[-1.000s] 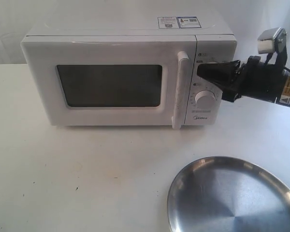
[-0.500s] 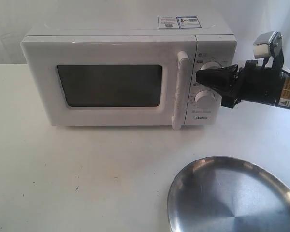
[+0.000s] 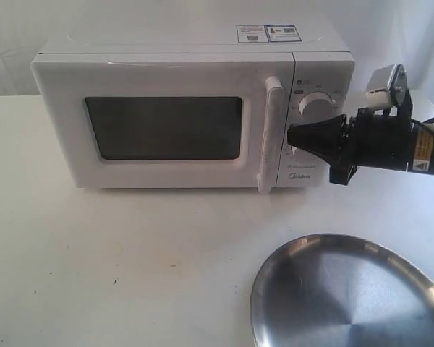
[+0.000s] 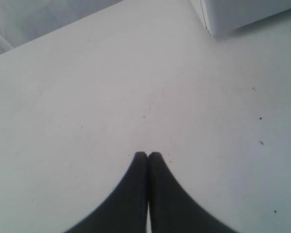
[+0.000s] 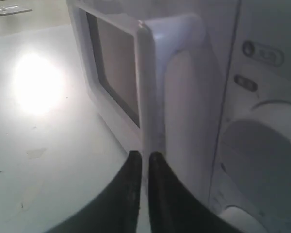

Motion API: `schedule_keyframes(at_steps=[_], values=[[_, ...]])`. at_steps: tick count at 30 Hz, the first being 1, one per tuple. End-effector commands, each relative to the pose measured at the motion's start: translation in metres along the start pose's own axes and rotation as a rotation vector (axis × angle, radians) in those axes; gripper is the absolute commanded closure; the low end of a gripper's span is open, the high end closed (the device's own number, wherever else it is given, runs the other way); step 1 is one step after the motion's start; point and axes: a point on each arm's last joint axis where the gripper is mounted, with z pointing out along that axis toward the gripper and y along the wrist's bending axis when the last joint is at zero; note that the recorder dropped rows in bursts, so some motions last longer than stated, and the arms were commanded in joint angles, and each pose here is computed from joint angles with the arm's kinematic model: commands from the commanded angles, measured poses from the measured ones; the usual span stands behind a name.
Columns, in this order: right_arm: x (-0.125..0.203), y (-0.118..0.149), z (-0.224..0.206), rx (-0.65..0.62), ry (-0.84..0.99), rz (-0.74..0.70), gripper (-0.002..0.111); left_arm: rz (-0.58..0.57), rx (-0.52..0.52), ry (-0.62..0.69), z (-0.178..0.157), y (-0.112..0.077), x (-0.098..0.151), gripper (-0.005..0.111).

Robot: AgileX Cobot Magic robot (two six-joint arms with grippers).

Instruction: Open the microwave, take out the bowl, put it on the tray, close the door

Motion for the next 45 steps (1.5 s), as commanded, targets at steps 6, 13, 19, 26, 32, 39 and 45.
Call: schedule_keyframes(at_steps=[6, 13, 19, 26, 32, 39, 45], values=[[0.011, -0.004, 0.024, 0.048, -0.102, -0.04, 0.04, -0.006, -0.002, -0.006, 0.0, 0.0, -0.001, 0.107], [0.004, 0.005, 0.046, 0.026, -0.075, -0.109, 0.043, -0.006, -0.002, -0.006, 0.0, 0.0, -0.001, 0.107], [-0.005, 0.013, 0.067, 0.001, -0.054, -0.2, 0.045, -0.006, -0.002, -0.006, 0.0, 0.0, -0.001, 0.107], [-0.014, 0.017, 0.074, -0.009, -0.11, -0.333, 0.069, -0.006, -0.002, -0.006, 0.0, 0.0, -0.001, 0.107], [-0.017, 0.029, 0.073, -0.128, -0.152, -0.38, 0.108, -0.006, -0.002, -0.006, 0.0, 0.0, -0.001, 0.107], [-0.009, 0.05, 0.078, -0.297, -0.078, -0.5, 0.108, -0.006, -0.002, -0.006, 0.0, 0.0, -0.001, 0.107], [-0.019, 0.077, 0.084, -0.417, -0.07, -0.6, 0.108, -0.006, -0.002, -0.006, 0.0, 0.0, -0.001, 0.107]])
